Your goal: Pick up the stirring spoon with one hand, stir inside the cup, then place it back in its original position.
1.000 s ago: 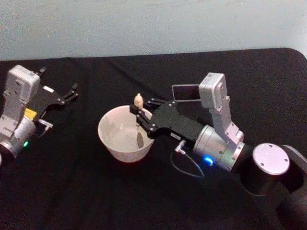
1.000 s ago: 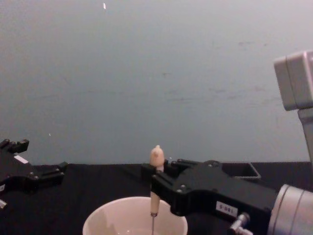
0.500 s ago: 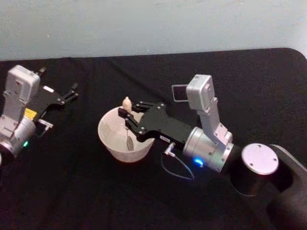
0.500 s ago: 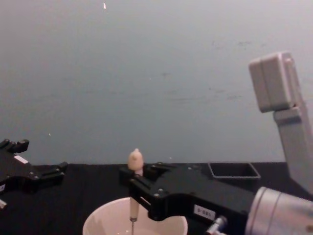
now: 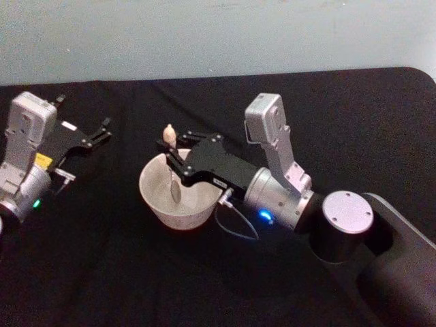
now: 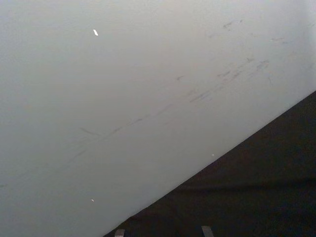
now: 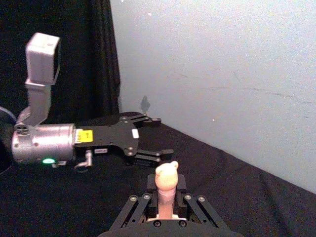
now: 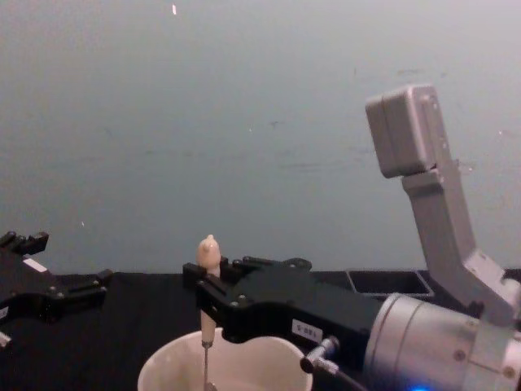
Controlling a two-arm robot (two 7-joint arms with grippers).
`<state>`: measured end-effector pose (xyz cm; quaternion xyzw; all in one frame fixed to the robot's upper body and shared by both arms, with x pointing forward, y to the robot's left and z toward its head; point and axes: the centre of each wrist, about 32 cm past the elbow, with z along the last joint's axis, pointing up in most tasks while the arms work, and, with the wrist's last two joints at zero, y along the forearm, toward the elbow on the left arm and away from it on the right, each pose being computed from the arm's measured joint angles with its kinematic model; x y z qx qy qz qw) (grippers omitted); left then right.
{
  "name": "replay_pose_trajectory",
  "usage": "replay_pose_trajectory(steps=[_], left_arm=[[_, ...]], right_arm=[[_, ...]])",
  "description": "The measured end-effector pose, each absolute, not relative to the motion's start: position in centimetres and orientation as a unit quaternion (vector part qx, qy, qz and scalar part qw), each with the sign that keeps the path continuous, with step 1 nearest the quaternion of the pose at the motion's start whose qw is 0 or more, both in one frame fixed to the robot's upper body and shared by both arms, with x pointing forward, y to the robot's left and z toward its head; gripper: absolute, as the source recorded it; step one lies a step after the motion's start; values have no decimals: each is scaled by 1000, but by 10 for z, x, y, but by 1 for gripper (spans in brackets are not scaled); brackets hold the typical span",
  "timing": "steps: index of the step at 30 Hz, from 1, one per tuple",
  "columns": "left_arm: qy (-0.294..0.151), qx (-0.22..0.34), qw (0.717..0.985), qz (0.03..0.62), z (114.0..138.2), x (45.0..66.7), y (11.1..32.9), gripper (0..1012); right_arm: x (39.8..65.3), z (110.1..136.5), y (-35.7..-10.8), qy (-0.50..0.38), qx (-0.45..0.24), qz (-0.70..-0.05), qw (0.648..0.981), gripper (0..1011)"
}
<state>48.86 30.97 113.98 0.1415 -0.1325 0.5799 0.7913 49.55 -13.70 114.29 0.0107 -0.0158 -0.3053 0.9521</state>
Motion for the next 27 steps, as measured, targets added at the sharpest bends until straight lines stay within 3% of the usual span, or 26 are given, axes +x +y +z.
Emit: replay_pose_trajectory(steps=[17, 27], left_arm=[[-132, 141, 791, 580, 1140, 489, 310, 1001], [-132, 141, 791, 580, 1140, 489, 310, 1001]], right_arm=[[510, 1141, -144, -25, 6, -343, 939, 218], [504, 1145, -160, -21, 12, -348, 937, 218]])
